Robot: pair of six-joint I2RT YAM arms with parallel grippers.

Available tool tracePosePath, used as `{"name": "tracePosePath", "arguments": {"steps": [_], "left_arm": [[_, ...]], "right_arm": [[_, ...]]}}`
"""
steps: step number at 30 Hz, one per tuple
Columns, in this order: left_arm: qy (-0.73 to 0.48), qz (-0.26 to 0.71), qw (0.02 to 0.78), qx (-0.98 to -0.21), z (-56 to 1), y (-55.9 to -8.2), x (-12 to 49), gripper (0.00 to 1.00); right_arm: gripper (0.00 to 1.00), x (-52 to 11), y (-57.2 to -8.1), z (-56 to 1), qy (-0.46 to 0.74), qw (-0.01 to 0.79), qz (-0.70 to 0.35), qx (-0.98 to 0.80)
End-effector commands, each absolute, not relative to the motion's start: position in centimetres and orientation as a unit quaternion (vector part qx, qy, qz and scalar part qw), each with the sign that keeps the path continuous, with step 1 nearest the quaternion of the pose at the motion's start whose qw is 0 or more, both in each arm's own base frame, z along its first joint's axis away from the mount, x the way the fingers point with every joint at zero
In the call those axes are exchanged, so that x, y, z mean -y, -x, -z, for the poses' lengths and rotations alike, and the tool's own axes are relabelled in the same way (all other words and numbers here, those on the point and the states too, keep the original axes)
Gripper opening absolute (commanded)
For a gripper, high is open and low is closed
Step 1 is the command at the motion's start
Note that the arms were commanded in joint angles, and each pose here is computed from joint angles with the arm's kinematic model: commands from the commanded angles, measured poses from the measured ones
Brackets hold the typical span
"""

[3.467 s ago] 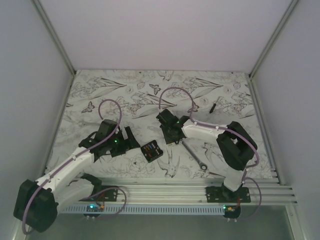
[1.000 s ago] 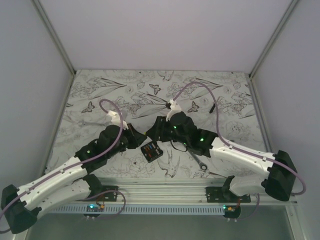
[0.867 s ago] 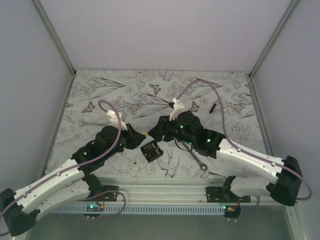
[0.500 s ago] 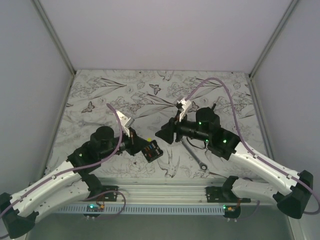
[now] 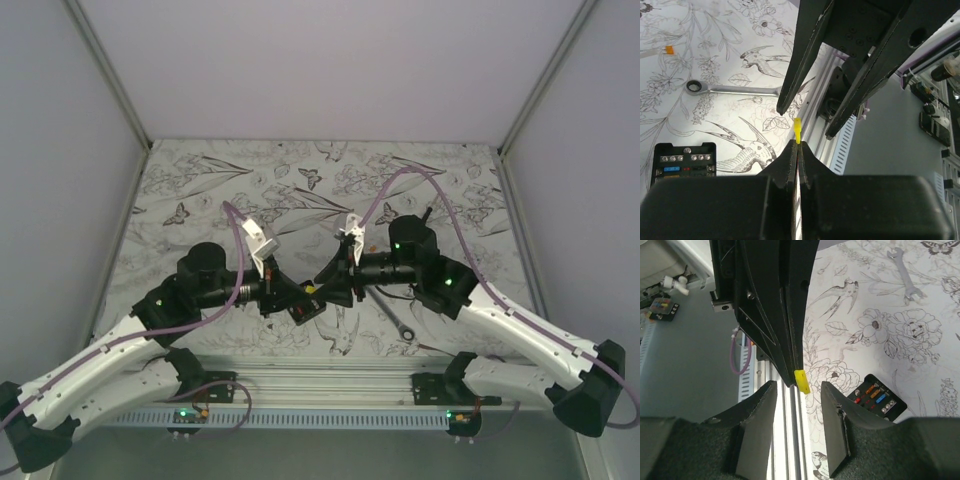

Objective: Snap on the fuse box
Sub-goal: Pick up the fuse from the center of the board.

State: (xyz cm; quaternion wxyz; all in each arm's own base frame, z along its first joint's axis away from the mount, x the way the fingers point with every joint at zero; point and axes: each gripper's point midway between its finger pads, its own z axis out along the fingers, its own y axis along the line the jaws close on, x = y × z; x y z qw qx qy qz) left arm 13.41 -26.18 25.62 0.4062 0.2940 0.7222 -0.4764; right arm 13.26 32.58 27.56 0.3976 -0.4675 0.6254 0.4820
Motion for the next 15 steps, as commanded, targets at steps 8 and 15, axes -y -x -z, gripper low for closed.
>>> {"name": "tracePosePath", "arguments": {"steps": [8,15], "left_arm": [[-0.329,0.507,0.404,-0.687,-27.58,-12.05,26.76,0.00],[-0.334,0.510,0.396,-0.687,-27.30,-11.84,26.91,0.00]], "right_arm": [[0.36,-33.01,-12.14,-28.57,0.505,0.386,-0.504,-0.585],[0.23,-33.09,-12.18,-28.64,0.505,0.389,-0.505,-0.582]]}}
